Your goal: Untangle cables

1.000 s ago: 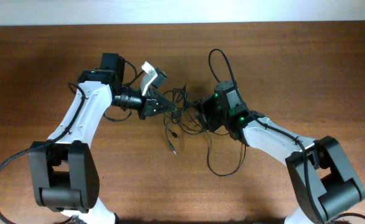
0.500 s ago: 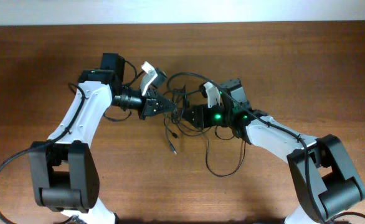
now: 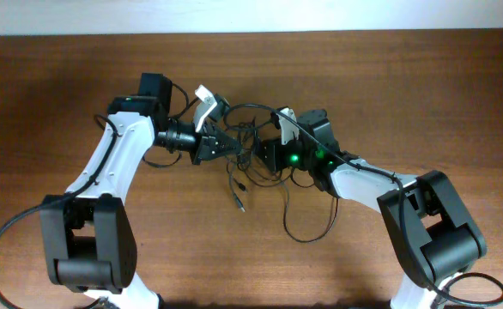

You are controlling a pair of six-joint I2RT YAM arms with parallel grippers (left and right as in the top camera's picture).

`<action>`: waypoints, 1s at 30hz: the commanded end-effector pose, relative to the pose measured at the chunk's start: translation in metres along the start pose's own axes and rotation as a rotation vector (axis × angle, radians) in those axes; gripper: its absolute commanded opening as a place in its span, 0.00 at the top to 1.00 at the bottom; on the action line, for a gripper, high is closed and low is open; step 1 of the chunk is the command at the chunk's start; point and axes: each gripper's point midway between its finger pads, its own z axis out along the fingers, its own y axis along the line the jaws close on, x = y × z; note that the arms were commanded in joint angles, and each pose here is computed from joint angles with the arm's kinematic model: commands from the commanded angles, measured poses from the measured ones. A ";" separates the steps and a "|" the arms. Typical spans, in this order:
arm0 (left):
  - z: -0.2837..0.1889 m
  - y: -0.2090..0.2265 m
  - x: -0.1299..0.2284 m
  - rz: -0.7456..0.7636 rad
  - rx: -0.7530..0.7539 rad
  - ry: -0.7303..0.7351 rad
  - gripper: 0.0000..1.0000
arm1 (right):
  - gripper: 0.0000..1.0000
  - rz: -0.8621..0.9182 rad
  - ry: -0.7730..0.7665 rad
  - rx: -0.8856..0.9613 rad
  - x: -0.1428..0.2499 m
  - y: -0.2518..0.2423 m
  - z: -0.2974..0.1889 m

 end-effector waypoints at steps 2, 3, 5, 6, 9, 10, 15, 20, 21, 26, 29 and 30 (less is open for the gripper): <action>0.001 0.002 0.003 0.006 0.001 0.005 0.99 | 0.96 0.049 -0.005 -0.016 -0.005 -0.008 -0.006; 0.001 0.003 0.004 0.003 -0.005 0.011 1.00 | 0.96 0.099 0.001 -0.064 -0.008 -0.004 -0.013; 0.001 0.007 0.006 -0.011 -0.027 0.025 1.00 | 0.96 0.183 0.027 -0.153 -0.016 0.001 -0.039; 0.000 0.012 0.007 -0.033 -0.049 0.033 1.00 | 0.96 0.218 0.044 -0.158 -0.015 -0.001 -0.051; -0.007 0.053 0.017 -0.245 -0.276 0.097 1.00 | 0.96 0.251 0.111 -0.100 -0.002 -0.008 -0.078; -0.016 0.074 0.026 -0.362 -0.415 0.123 1.00 | 0.96 0.248 0.127 -0.080 0.002 -0.008 -0.086; -0.060 0.125 0.070 -0.750 -0.896 0.149 1.00 | 0.96 0.197 0.114 -0.059 -0.006 0.022 -0.129; -0.065 0.130 0.079 -0.805 -0.957 0.140 0.91 | 0.96 0.092 -0.008 -0.060 -0.032 0.061 -0.175; -0.065 0.130 0.079 -0.809 -0.957 0.139 0.74 | 0.96 0.079 -0.022 -0.064 -0.034 0.067 -0.181; -0.056 0.125 0.075 -0.796 -0.890 0.134 0.09 | 0.96 0.106 0.002 -0.031 -0.024 0.068 -0.190; -0.015 0.087 0.040 -0.527 -0.489 0.107 0.07 | 0.96 0.122 0.008 0.023 -0.021 0.059 -0.190; -0.007 0.074 0.030 -0.495 -0.392 0.077 0.07 | 0.96 0.121 0.008 0.022 -0.021 0.059 -0.190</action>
